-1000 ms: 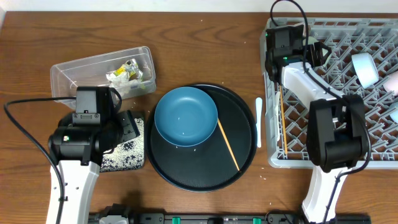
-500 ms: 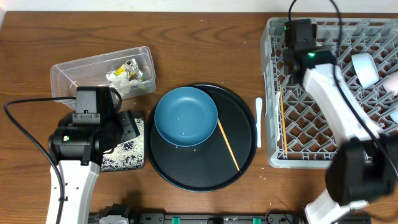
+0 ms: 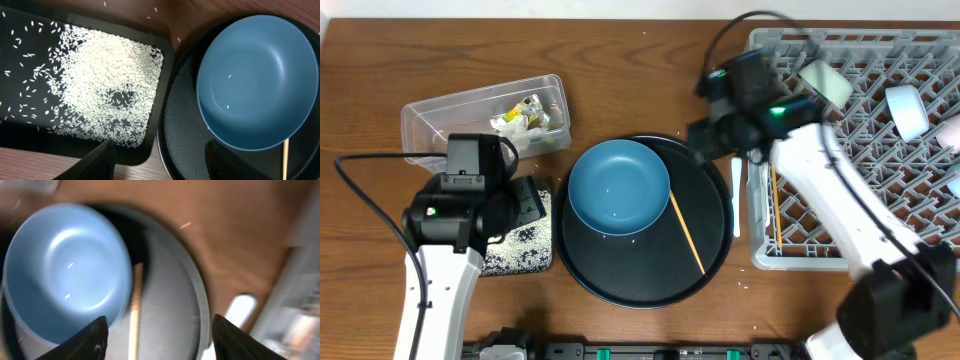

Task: Sort waste into correct bins and load items into the dishwasher rack
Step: 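Reach the right gripper to the teal bowl's rim and grasp it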

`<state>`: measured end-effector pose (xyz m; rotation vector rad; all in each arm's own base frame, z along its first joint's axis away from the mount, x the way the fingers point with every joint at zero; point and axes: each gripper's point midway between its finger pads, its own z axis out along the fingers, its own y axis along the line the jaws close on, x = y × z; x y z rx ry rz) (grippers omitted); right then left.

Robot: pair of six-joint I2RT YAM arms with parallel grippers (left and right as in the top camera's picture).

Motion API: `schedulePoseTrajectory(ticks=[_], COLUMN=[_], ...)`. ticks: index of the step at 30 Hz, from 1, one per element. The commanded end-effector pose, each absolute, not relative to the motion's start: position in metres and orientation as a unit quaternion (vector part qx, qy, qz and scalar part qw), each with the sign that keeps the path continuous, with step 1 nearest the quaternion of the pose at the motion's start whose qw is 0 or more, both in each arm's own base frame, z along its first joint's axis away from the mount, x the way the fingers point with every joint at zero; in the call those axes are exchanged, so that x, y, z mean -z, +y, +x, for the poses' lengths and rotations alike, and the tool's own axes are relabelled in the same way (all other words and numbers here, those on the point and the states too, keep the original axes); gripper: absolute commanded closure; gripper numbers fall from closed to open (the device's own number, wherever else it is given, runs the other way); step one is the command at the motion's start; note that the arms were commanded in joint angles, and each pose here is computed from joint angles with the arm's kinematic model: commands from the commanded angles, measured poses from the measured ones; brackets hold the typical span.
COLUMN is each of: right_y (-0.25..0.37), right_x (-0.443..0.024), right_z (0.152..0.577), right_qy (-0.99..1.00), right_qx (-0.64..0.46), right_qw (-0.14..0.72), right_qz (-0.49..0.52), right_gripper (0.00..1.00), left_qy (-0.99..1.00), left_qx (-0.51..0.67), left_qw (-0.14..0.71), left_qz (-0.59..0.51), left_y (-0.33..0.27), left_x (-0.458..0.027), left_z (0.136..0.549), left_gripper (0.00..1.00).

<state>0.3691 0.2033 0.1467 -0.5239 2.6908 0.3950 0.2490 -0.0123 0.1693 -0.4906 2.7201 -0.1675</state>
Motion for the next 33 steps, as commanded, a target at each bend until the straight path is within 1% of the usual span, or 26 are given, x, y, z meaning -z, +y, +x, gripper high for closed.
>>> schedulePoseTrajectory(ticks=[1,4,7,12,15,17,19,21,22,25,27,30,33], right_y=[0.226,0.231,0.242,0.256,0.260,0.261,0.260,0.259,0.258,0.248,0.235,0.212,0.188], right_x=[-0.121,-0.097,-0.073,-0.036,-0.020,-0.017,-0.017,-0.018,-0.018,-0.025,-0.040,-0.083,-0.141], right_z=[0.355,0.353,0.350,0.343,0.341,0.342,0.345,0.347,0.348,0.353,0.362,0.384,0.407], right_qy=[0.961,0.971,0.975,0.977,0.979,0.980,0.980,0.980,0.981,0.983,0.985,0.982,0.972], right_qx=[-0.151,-0.121,-0.112,-0.101,-0.097,-0.093,-0.091,-0.088,-0.088,-0.079,-0.061,-0.031,-0.008], right_qw=[0.142,0.122,0.102,0.070,0.059,0.059,0.066,0.070,0.070,0.072,0.085,0.134,0.205], right_qz=[-0.182,-0.167,-0.165,-0.172,-0.171,-0.164,-0.164,-0.163,-0.161,-0.151,-0.139,-0.126,-0.113], right_gripper=[0.37,0.36,0.37,0.46,0.60,0.77,0.85,0.99,0.99,0.99,0.99,0.99,0.99], left_qy=[0.964,0.964,0.964,0.964,0.964,0.964,0.964,0.964,0.964,0.964,0.964,0.964,0.964], left_qx=[0.056,0.056,0.056,0.056,0.056,0.056,0.056,0.056,0.056,0.056,0.056,0.056,0.056], left_qw=[0.187,0.186,0.188,0.188,0.188,0.188,0.188,0.188,0.188,0.188,0.187,0.188,0.188], left_qz=[-0.182,-0.182,-0.182,-0.182,-0.182,-0.182,-0.182,-0.182,-0.182,-0.182,-0.182,-0.182,-0.182], left_y=[-0.010,-0.009,-0.009,-0.009,-0.009,-0.009,-0.009,-0.010,-0.009,-0.010,-0.010,-0.009,-0.009], left_x=[-0.172,-0.172,-0.172,-0.172,-0.172,-0.172,-0.172,-0.172,-0.172,-0.172,-0.172,-0.172,-0.172], left_z=[0.252,0.252,0.253,0.253,0.253,0.253,0.253,0.253,0.253,0.253,0.253,0.253,0.253], left_gripper=[0.41,0.41,0.41,0.41,0.41,0.41,0.41,0.41,0.41,0.41,0.41,0.41,0.41])
